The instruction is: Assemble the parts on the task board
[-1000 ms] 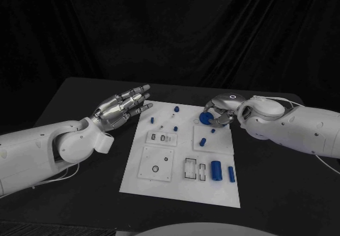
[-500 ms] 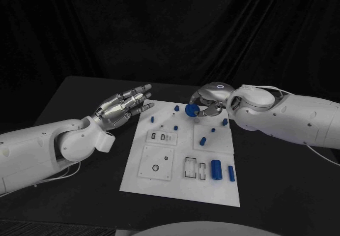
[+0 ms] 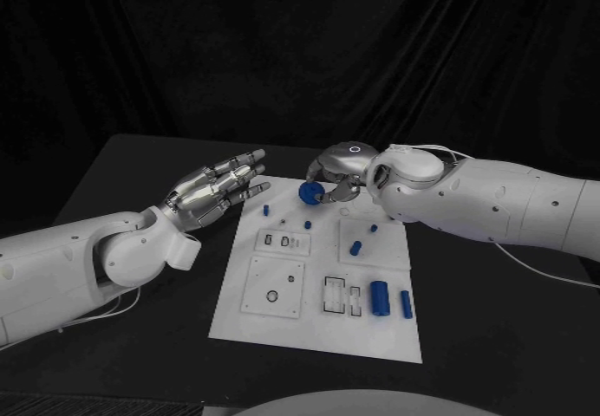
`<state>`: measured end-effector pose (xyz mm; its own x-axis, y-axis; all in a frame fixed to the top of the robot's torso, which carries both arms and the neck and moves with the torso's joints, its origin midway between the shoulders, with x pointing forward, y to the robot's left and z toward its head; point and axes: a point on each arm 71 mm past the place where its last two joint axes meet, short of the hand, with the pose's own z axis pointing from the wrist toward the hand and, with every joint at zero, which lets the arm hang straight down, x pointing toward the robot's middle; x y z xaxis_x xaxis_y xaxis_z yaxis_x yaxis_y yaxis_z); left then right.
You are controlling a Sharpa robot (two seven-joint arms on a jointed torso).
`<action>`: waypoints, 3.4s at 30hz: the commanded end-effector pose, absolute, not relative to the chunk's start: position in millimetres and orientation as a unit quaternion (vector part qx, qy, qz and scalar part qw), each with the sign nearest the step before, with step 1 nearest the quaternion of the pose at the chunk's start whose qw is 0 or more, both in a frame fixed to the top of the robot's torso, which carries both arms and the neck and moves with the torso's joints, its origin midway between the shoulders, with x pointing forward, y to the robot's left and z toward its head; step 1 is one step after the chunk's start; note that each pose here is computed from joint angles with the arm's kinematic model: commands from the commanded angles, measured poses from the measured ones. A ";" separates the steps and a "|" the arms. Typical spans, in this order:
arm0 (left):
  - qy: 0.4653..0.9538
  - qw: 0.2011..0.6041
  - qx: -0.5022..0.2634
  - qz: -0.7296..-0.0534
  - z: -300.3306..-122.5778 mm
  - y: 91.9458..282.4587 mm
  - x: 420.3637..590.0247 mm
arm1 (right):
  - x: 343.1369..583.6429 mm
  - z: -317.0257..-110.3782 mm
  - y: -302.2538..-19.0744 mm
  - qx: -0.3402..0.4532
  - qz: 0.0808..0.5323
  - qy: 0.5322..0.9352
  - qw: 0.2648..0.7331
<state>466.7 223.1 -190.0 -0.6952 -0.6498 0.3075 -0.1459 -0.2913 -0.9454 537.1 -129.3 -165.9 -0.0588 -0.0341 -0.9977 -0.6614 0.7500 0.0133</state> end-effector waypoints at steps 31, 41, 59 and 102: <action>0.569 0.161 -0.343 -0.730 -191.0 218.5 467.0 | 543.4 -186.7 -113.8 -0.263 0.233 0.718 0.601; 0.570 0.160 -0.343 -0.729 -191.9 218.4 467.3 | 542.3 -190.0 -109.9 -0.266 0.237 0.719 0.597; 0.571 0.158 -0.345 -0.728 -194.4 218.8 467.3 | 542.2 -193.1 -108.9 -0.267 0.235 0.725 0.590; 0.570 0.170 -0.355 -0.722 -196.2 231.5 464.4 | 505.0 -138.9 -220.2 -0.176 0.253 0.656 0.689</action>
